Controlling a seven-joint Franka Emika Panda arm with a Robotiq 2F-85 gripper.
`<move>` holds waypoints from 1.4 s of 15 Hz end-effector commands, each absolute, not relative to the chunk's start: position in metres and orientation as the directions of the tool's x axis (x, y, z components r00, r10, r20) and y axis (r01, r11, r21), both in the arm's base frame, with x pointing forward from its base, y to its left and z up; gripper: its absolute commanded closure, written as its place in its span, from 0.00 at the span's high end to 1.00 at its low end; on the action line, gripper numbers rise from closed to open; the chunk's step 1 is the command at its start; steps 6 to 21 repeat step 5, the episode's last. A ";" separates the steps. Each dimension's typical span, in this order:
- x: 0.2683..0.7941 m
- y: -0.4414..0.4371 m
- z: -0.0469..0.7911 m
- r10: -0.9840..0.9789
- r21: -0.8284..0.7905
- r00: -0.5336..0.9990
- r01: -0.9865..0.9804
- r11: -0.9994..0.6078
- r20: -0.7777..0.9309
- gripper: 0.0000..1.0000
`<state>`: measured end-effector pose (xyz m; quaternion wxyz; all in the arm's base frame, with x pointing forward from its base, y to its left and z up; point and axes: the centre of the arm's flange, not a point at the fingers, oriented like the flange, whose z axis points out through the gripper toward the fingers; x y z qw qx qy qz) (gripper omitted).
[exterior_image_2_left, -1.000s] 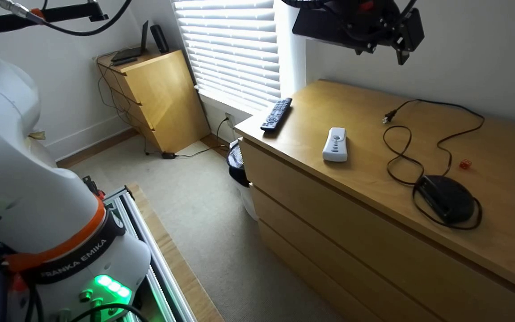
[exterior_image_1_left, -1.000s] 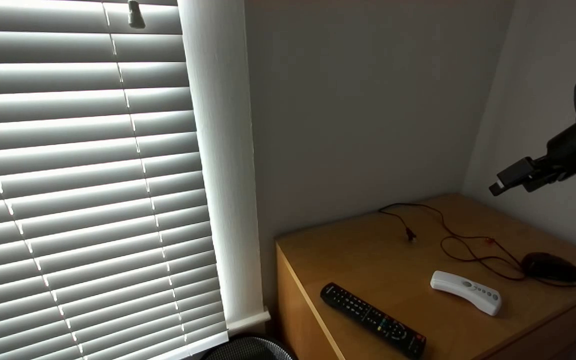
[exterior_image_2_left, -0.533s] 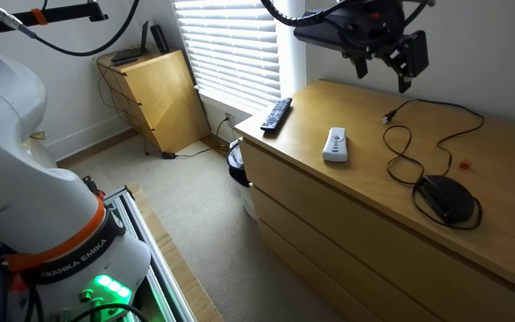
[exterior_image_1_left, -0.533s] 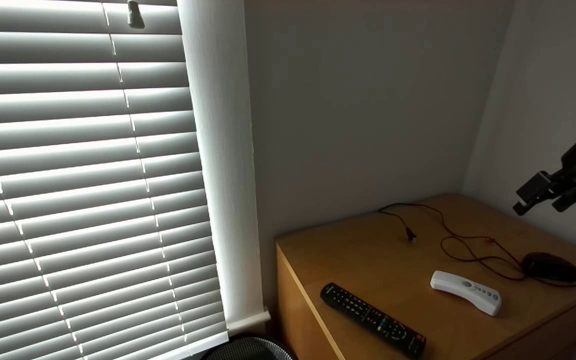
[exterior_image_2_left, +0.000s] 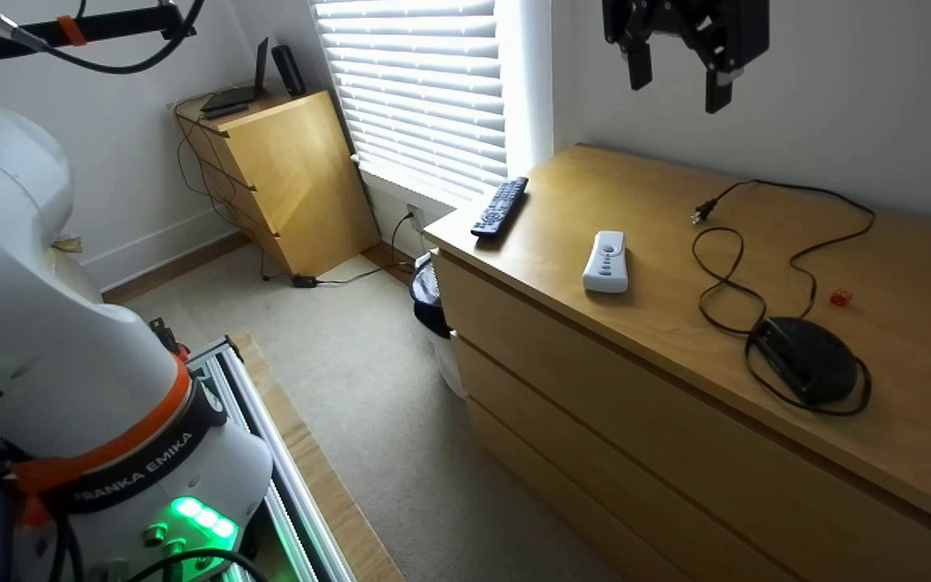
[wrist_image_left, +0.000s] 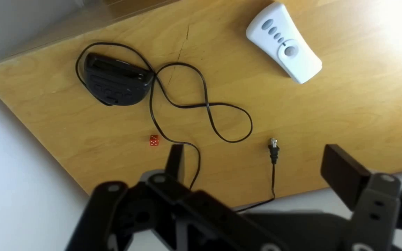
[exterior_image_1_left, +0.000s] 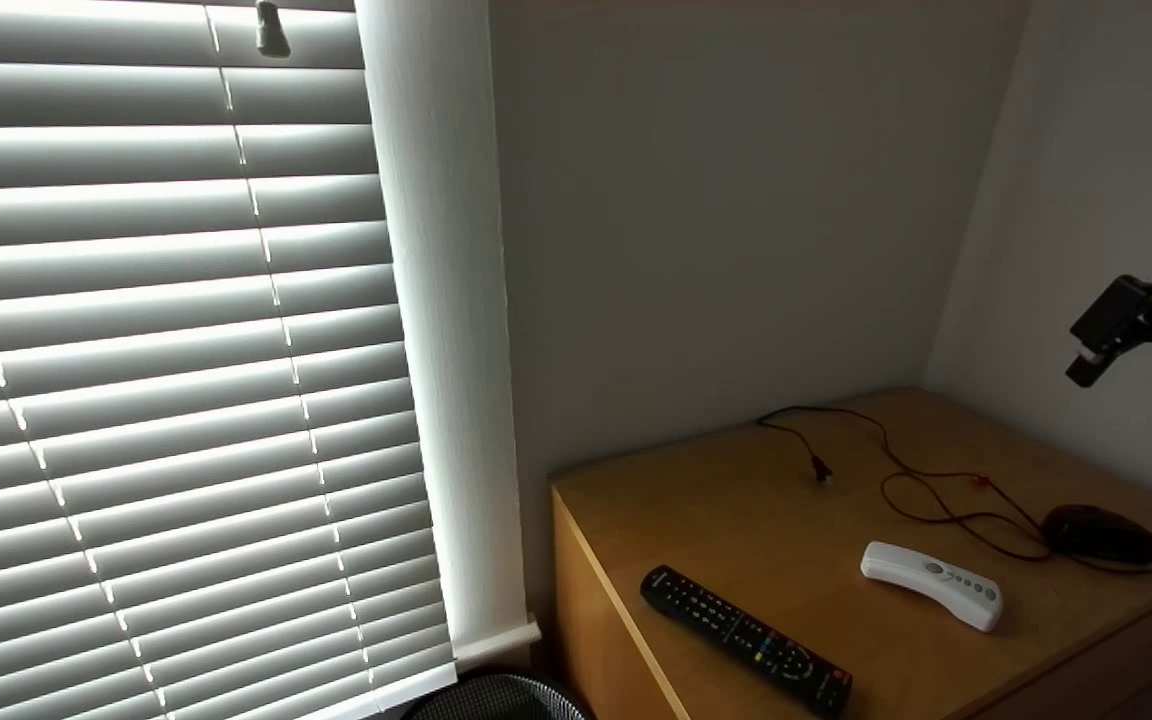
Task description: Lift the orange building block and put it to the right on the table
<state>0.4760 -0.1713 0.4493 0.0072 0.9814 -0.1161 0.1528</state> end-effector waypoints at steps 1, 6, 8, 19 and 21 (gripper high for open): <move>0.472 -0.168 0.457 -0.226 -0.028 0.931 -0.228 -0.973 0.287 1.00; 0.464 -0.166 0.471 -0.227 -0.036 0.935 -0.225 -0.974 0.273 1.00; 0.464 -0.166 0.471 -0.227 -0.036 0.935 -0.225 -0.974 0.273 1.00; 0.464 -0.166 0.471 -0.227 -0.036 0.935 -0.225 -0.974 0.273 1.00; 0.464 -0.166 0.471 -0.227 -0.036 0.935 -0.225 -0.974 0.273 1.00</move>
